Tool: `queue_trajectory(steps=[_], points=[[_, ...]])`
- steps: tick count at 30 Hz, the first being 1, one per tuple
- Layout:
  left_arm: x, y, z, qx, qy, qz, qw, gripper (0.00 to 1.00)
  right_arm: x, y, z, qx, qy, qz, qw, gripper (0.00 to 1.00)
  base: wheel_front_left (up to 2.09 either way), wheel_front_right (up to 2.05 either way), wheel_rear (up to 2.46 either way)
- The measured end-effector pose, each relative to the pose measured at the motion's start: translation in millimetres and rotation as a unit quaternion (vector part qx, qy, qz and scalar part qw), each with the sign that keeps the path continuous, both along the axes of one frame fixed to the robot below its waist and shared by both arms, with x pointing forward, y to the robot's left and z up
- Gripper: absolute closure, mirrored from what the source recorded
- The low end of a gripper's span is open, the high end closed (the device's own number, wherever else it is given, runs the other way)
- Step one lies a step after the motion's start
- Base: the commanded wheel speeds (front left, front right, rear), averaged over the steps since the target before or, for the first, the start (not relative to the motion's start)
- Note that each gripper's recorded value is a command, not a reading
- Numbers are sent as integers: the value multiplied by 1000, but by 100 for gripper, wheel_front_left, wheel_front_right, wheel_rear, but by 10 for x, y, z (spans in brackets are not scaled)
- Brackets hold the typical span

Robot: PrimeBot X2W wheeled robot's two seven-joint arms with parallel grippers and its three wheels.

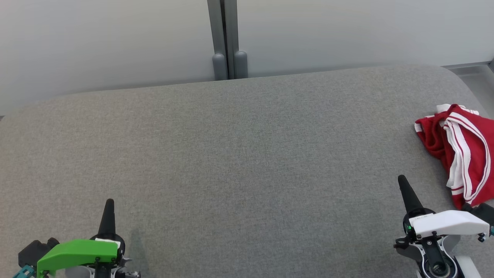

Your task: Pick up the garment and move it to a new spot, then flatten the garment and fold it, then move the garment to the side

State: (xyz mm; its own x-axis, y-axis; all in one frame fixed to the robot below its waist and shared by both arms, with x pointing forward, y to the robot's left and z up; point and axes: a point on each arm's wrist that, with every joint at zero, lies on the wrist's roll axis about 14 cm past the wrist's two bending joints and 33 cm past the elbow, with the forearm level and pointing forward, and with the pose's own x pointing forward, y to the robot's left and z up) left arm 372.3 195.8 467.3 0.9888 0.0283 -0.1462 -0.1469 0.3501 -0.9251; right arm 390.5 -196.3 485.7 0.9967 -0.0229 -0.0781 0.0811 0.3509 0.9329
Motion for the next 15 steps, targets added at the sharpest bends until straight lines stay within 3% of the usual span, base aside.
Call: queue_trajectory(steps=[15], points=[[60, 10, 119, -65, -22, 2, 998, 100, -3, -8, 64, 65, -11, 0, 998, 100, 0, 0, 0]])
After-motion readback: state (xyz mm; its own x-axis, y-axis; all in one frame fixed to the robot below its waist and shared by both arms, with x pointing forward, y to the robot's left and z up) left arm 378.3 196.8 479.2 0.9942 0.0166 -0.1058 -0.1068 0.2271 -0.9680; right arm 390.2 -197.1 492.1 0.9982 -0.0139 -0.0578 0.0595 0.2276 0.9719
